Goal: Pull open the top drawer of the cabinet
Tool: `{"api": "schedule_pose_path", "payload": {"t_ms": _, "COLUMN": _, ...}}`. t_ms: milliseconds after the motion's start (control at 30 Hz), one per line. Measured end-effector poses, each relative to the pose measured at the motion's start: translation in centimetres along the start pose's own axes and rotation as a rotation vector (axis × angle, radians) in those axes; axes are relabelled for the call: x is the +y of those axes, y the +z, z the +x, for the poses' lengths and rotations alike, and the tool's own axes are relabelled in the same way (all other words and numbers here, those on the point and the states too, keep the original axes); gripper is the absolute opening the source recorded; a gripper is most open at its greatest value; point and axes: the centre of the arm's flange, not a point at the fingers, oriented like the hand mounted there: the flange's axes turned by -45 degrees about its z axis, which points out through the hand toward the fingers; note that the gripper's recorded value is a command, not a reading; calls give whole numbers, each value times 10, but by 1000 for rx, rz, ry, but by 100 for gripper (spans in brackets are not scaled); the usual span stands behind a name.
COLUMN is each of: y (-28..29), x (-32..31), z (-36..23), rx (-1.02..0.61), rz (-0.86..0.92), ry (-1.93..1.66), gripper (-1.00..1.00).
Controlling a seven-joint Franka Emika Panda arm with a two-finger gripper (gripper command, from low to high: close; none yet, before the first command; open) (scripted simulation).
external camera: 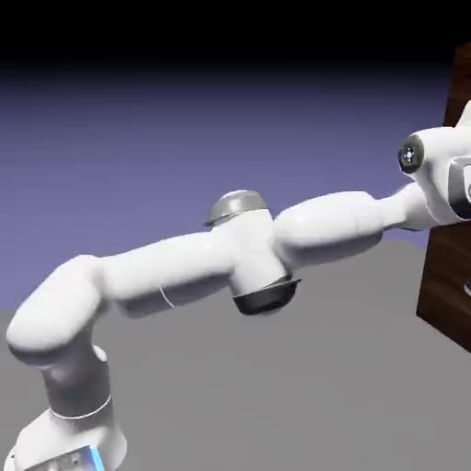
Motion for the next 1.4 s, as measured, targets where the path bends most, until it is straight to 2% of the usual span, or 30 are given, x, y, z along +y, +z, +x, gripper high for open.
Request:
{"api": "schedule_pose_path", "payload": {"t_ms": 733, "y": -55, "x": 0, "z": 0, "rx": 1, "rz": 0, "ry": -2, "gripper": -100}}
{"api": "schedule_pose_path", "payload": {"t_ms": 1400, "y": -190, "x": 0, "z": -1, "rx": -1, "rz": 1, "ry": 1, "gripper": -100}}
